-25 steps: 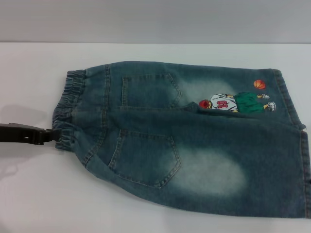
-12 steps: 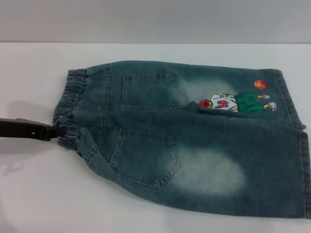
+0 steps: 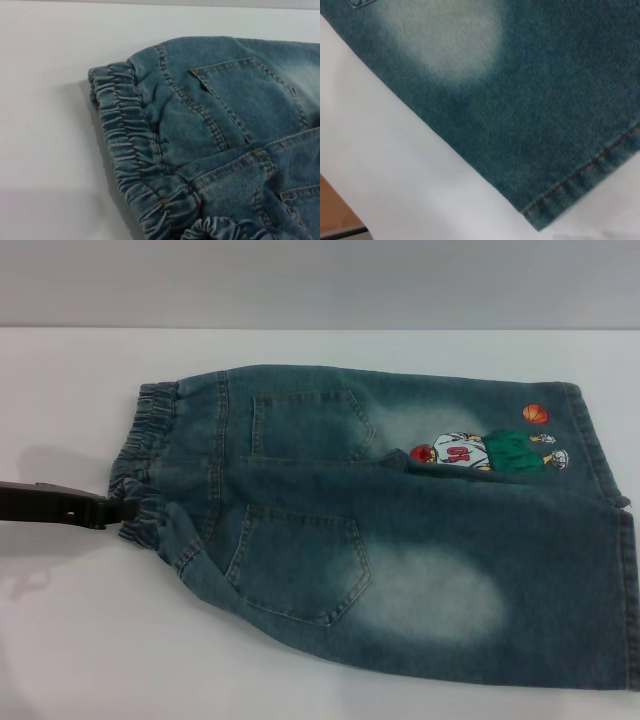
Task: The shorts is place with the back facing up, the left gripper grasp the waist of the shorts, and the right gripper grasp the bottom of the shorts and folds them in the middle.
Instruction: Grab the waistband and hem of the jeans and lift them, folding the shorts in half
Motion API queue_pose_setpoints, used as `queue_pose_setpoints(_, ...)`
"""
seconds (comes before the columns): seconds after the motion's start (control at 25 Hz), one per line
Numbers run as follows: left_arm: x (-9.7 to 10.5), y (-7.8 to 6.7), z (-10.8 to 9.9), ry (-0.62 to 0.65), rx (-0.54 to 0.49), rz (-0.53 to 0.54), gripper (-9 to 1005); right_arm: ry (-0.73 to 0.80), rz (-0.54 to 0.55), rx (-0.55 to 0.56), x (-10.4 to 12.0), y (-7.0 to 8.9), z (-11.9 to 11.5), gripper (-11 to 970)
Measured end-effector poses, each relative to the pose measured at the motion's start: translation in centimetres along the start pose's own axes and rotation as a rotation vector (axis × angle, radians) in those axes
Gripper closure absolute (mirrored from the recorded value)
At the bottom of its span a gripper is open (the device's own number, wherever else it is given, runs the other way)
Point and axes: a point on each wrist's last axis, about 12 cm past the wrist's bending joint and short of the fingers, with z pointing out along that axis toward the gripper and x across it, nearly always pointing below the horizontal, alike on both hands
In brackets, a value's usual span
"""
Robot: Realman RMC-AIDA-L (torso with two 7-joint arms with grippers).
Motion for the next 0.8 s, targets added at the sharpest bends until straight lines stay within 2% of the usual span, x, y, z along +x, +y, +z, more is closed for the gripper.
queue_pose_setpoints(0.36, -0.3, -0.2, 0.1, -0.002, 0.004, 0.006, 951, 0.018, -0.021, 0.015, -0.5, -0.2, 0.9, 467)
queue_pose_setpoints(0.8, -0.4, -0.3, 0.2, -0.002, 0.01, 0.006, 950, 0.033, -0.071, 0.021, -1.9, 0.4, 1.6, 468)
